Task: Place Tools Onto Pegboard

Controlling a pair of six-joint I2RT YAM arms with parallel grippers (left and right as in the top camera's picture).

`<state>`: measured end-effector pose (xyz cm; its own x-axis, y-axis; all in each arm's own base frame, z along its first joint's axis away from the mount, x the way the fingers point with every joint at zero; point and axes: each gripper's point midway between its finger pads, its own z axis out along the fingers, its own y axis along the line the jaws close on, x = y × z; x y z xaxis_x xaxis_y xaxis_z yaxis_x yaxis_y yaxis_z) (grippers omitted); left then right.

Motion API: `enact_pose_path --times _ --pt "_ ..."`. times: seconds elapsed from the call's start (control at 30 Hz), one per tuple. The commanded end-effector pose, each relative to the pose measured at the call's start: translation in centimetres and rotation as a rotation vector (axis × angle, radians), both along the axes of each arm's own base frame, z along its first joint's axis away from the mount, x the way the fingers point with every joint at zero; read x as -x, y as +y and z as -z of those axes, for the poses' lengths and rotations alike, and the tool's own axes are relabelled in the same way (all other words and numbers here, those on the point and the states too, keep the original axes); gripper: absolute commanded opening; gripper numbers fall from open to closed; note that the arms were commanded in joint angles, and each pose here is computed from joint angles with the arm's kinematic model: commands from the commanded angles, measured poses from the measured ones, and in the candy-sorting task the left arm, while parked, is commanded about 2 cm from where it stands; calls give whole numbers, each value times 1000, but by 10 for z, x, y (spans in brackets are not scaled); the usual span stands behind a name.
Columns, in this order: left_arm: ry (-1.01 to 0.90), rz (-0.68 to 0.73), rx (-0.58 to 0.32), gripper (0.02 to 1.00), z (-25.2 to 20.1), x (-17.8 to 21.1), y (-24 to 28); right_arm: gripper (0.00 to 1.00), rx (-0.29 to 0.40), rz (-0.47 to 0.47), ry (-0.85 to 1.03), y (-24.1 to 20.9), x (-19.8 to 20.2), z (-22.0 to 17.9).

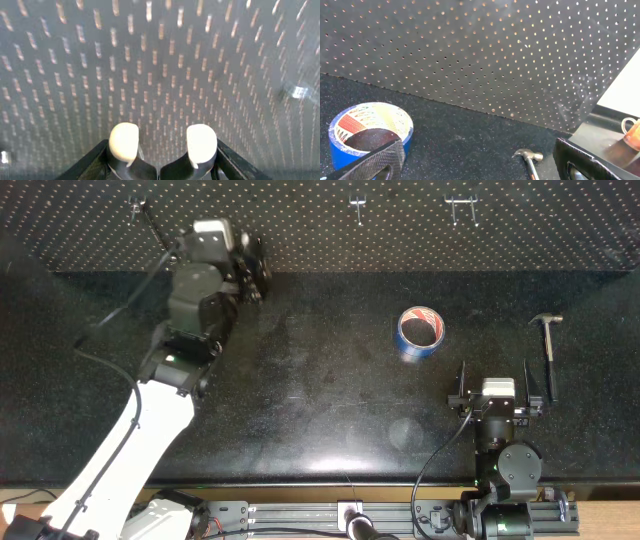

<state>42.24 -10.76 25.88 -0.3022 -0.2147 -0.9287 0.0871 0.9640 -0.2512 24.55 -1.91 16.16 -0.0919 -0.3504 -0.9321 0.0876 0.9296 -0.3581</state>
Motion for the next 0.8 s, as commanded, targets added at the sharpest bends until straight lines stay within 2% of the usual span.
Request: enact_pose_path --times 0.03,0.37,0.8 --pt "-103 -65 -54 29 -21 -16 24 976 11 23 9 -4 1 2" --pt "-65 -85 -65 27 4 -32 31 976 11 23 10 -4 1 3" --pt "-118 -101 -53 29 -4 -39 33 976 11 23 10 -4 1 3"
